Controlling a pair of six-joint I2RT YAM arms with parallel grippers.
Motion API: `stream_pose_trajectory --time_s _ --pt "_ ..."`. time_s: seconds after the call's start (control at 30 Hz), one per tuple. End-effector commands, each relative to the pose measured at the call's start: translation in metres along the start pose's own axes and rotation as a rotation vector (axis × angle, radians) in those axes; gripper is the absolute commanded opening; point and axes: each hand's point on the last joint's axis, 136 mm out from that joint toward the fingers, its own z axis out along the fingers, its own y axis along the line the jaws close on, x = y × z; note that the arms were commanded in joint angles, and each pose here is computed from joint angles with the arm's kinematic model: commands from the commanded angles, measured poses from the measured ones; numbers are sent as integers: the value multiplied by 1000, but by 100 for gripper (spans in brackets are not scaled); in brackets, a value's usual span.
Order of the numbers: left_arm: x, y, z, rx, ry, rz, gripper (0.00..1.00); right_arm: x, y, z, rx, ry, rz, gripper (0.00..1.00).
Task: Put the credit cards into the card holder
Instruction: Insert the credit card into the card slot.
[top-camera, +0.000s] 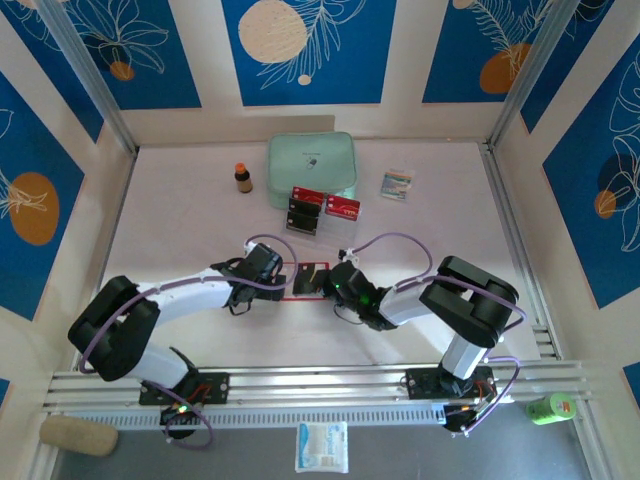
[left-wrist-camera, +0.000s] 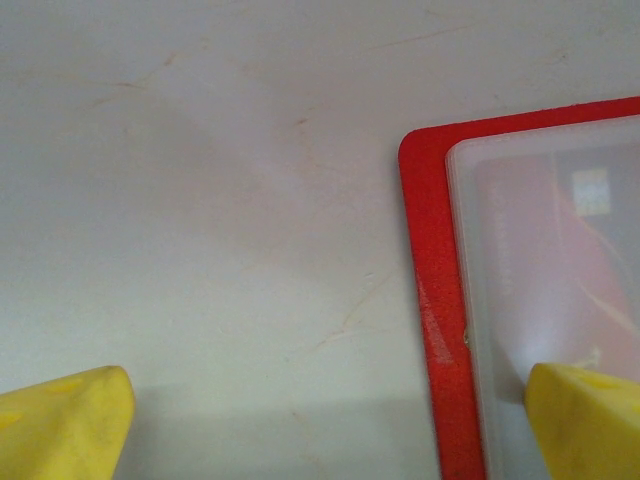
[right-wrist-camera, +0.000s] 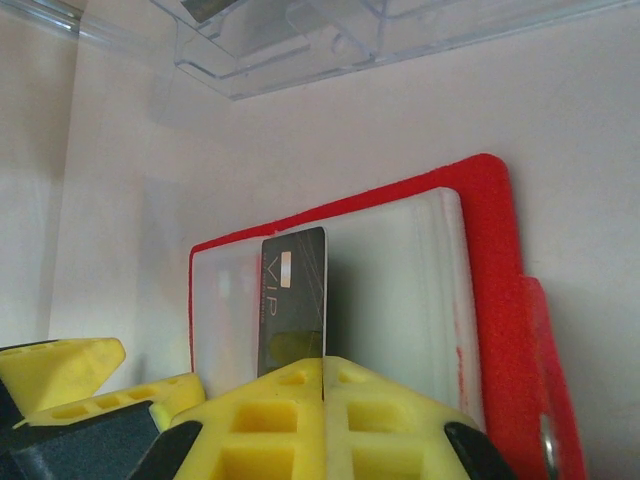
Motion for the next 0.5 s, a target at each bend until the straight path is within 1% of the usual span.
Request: stream_pose_trajectory --time_s 0.0,0.17,0.47 --pt "12 15 0 -47 35 -1 100 -7 -2 -7 1 -45 10 0" --pt "13 14 1 -46 37 -1 100 -10 -5 -9 8 -46 10 0" --pt "13 14 1 -45 38 -2 100 -4 2 -2 -20 -11 10 0"
